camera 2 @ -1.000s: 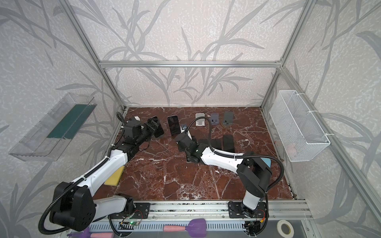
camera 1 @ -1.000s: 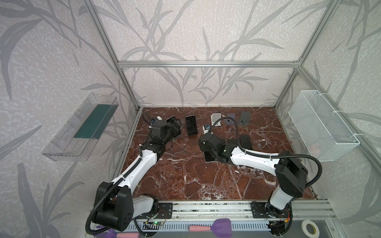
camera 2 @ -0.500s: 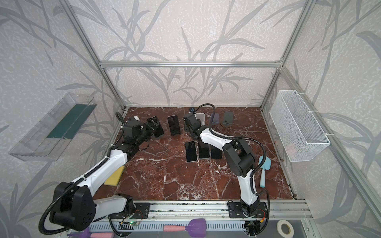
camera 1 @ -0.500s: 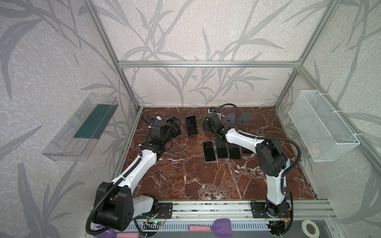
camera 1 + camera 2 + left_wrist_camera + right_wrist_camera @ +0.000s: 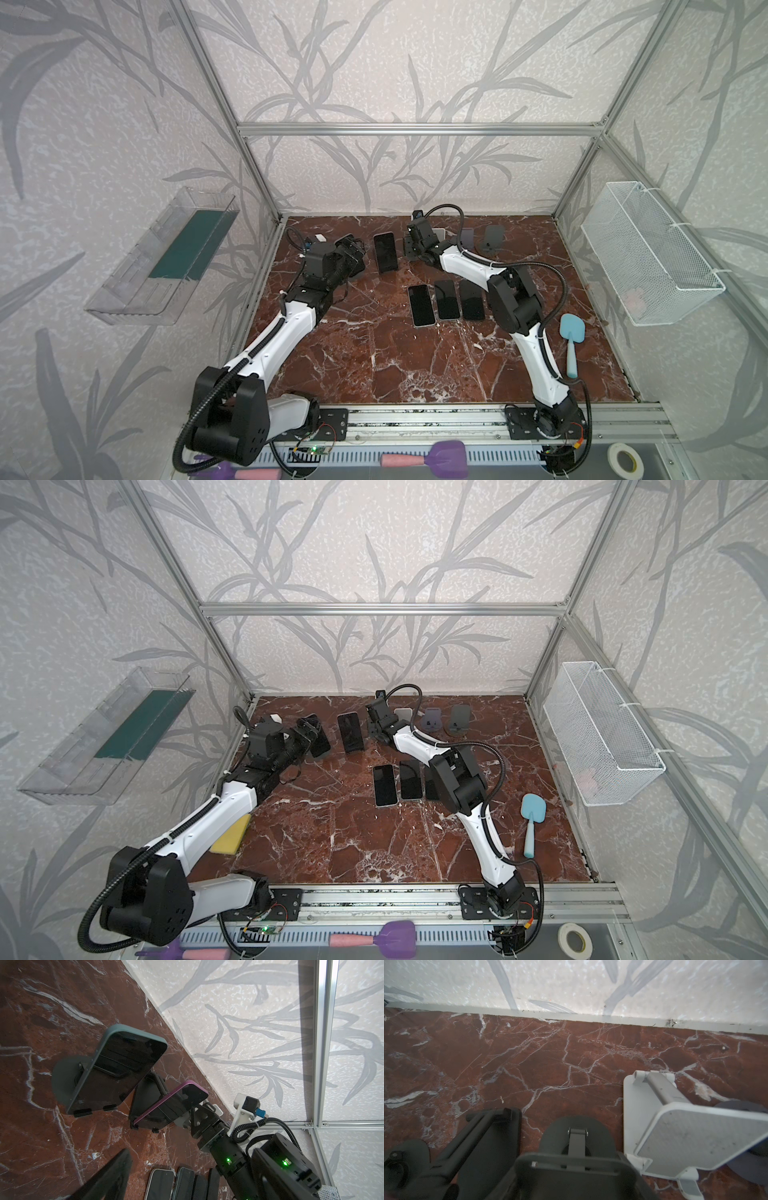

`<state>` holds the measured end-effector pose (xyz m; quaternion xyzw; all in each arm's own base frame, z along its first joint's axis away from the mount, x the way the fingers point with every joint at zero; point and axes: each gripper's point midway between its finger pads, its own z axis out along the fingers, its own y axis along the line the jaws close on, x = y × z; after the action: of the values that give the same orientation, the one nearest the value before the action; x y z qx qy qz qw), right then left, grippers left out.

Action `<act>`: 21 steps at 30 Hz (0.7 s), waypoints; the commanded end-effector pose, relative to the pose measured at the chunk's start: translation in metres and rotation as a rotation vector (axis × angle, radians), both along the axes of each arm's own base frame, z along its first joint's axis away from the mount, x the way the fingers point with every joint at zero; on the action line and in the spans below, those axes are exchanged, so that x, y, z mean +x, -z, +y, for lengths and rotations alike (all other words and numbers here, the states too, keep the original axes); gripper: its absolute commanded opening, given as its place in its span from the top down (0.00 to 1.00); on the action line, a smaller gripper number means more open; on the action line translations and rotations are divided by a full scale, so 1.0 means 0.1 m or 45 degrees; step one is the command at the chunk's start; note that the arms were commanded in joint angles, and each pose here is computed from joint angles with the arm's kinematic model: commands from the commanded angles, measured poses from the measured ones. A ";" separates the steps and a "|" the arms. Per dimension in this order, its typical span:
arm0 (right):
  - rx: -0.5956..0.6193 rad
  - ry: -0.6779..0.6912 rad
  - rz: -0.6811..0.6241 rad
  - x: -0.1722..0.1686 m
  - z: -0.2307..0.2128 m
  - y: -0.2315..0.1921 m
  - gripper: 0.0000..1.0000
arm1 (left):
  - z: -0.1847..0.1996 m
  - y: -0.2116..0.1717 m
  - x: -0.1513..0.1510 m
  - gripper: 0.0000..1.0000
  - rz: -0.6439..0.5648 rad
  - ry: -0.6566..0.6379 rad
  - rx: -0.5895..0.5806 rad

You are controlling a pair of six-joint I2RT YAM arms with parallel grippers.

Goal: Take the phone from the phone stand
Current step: 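Reach the right gripper far out toward the purple-framed phone on its stand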

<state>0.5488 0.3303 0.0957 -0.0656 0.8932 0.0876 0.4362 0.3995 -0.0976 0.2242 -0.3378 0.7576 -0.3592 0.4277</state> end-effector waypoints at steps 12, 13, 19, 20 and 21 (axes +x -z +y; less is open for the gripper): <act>-0.054 0.003 0.038 0.16 0.05 0.21 0.42 | -0.05 -0.04 0.05 0.10 -0.016 0.019 -0.043; -0.054 0.003 0.041 0.16 0.06 0.22 0.42 | -0.05 -0.03 0.05 0.10 -0.012 0.019 -0.042; -0.086 -0.012 0.041 0.14 0.03 0.18 0.30 | -0.06 -0.05 0.06 0.10 -0.018 0.026 -0.046; -0.094 -0.027 0.036 0.14 0.04 0.12 0.29 | -0.06 -0.05 0.06 0.10 -0.021 0.027 -0.042; -0.100 -0.039 0.026 0.13 0.04 0.04 0.26 | -0.05 -0.06 0.06 0.10 -0.026 0.025 -0.036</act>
<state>0.5591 0.3368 0.0726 -0.0866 0.9026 0.0667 0.4163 0.4014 -0.1032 0.2208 -0.3341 0.7596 -0.3703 0.4174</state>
